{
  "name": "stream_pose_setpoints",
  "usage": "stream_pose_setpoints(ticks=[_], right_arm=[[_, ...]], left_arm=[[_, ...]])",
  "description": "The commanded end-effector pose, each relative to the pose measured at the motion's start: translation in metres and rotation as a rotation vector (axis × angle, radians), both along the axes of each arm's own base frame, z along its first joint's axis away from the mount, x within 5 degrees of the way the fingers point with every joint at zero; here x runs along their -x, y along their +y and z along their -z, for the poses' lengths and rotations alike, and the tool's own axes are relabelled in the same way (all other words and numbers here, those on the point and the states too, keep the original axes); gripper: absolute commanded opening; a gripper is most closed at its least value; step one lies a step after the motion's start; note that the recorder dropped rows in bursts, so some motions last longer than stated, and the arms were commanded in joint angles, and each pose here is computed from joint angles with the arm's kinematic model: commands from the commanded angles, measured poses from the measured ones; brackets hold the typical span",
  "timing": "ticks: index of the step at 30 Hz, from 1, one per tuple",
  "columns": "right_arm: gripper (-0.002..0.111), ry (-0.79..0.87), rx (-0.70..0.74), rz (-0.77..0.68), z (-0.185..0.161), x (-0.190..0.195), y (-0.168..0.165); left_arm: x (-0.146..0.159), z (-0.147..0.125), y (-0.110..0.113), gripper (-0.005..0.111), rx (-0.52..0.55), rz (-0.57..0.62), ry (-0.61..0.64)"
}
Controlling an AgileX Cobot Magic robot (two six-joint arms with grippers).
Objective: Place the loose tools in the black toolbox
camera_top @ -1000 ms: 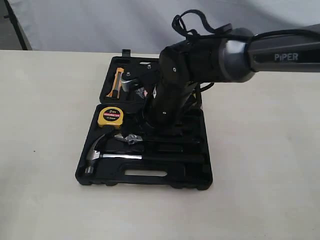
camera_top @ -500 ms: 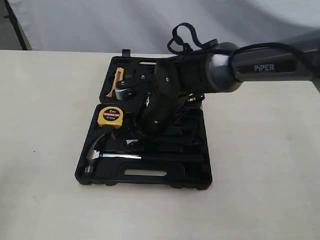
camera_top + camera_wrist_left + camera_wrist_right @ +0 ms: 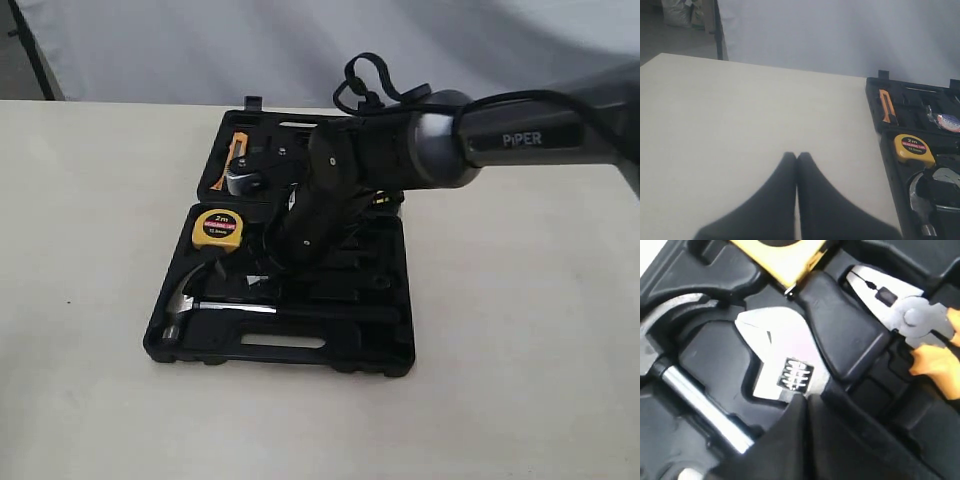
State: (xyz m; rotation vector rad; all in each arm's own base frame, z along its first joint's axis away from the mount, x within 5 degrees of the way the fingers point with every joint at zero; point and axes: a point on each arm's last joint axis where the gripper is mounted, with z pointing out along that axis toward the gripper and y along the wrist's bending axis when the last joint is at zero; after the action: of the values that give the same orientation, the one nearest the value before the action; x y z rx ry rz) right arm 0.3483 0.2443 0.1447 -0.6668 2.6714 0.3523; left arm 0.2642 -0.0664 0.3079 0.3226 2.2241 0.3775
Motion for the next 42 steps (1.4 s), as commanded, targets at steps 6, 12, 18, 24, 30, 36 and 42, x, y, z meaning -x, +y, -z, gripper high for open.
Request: stream_pose_setpoints(ticks=[6,12,18,24,30,36,42], right_arm=[[0.0,-0.003,-0.002,0.045,-0.063,0.015,-0.036],[0.0,0.022,-0.019,0.277,-0.074,0.045,-0.117],[0.0,-0.086,-0.049,0.385,-0.097,0.115,-0.171],[0.0,-0.334,-0.104,0.479,-0.126,0.189,-0.202],[0.0,-0.597,-0.058,0.441,-0.115,0.249,-0.228],[0.0,-0.756,-0.148,0.455,-0.101,0.285,-0.238],[0.0,-0.937,-0.247,0.464,-0.11,0.31,-0.245]], left_arm=[[0.002,0.001,0.0,0.001,0.027,-0.001,-0.005],[0.002,0.001,0.0,0.001,0.027,-0.001,-0.005],[0.002,0.001,0.0,0.001,0.027,-0.001,-0.005],[0.002,0.001,0.0,0.001,0.027,-0.001,-0.005],[0.002,0.001,0.0,0.001,0.027,-0.001,-0.005],[0.002,0.001,0.0,0.001,0.027,-0.001,-0.005],[0.002,0.001,0.0,0.001,0.027,-0.001,-0.005]])
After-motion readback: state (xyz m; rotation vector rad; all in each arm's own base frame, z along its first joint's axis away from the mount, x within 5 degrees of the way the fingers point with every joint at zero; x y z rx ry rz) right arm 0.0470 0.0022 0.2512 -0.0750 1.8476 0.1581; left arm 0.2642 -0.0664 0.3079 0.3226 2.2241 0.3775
